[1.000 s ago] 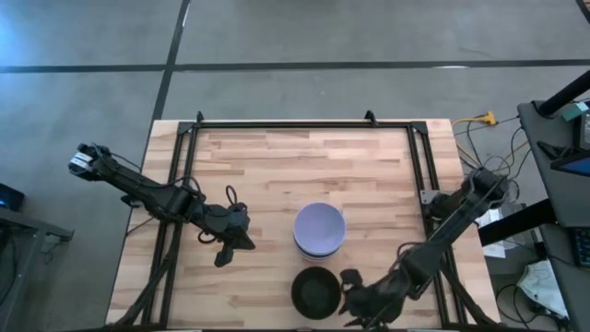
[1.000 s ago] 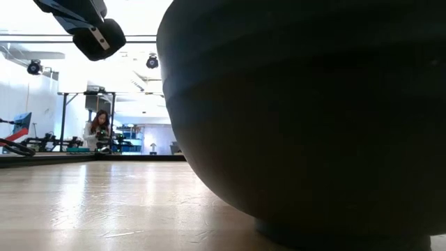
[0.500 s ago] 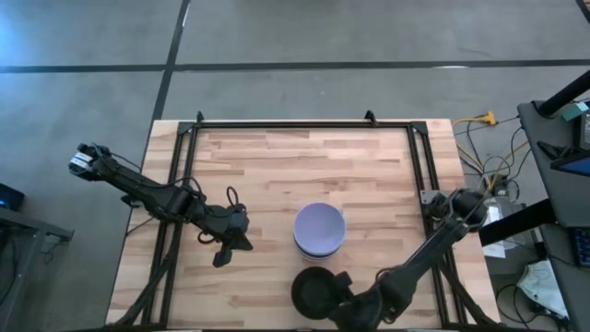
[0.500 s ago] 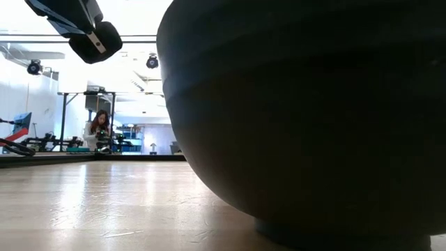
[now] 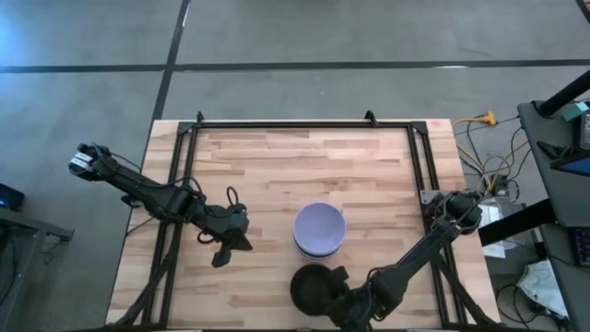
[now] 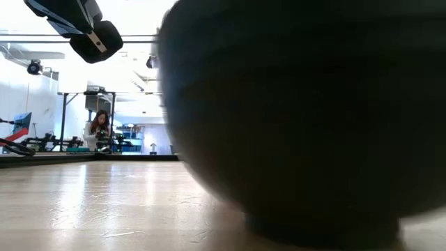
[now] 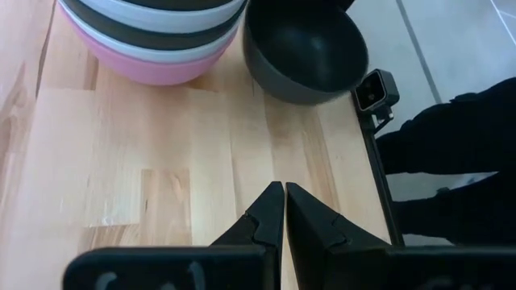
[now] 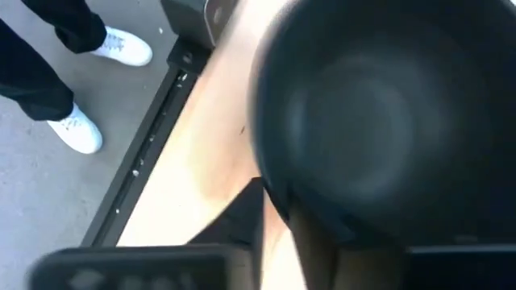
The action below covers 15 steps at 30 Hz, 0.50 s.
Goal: Nest bowls inside each other
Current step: Stack the black bowl on top of the purple bowl
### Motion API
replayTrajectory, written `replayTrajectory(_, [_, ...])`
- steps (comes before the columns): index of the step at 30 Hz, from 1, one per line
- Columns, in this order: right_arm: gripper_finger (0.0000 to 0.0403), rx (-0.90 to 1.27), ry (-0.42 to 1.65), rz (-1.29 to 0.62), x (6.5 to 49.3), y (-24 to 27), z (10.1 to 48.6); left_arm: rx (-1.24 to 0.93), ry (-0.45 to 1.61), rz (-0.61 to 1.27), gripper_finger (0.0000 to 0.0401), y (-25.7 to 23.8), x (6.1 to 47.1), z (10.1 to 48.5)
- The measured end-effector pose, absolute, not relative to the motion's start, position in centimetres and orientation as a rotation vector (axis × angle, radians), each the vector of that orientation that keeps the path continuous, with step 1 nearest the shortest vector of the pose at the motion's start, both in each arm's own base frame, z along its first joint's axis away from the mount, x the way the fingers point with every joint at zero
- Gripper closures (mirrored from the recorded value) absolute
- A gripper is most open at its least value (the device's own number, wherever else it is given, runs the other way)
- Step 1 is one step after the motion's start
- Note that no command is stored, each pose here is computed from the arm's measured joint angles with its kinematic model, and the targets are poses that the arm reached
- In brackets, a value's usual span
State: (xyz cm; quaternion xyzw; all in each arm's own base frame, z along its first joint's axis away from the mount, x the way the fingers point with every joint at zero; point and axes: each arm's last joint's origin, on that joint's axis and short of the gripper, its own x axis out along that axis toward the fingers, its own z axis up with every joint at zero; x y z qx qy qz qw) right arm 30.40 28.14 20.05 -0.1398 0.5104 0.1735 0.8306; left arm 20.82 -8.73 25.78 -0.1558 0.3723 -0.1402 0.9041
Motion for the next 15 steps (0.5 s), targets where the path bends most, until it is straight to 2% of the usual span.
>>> replayTrajectory(3, [0.0385,-0.289,1.07,0.377,30.4,28.1,20.5,-0.305,0.767,-0.296,0.0401,-8.7,20.8,25.8])
replayTrajectory(15, [0.039,-0.287,1.095,0.401,29.9,27.8,22.0,-0.302,0.767,-0.296,0.0401,-8.7,20.8,25.8])
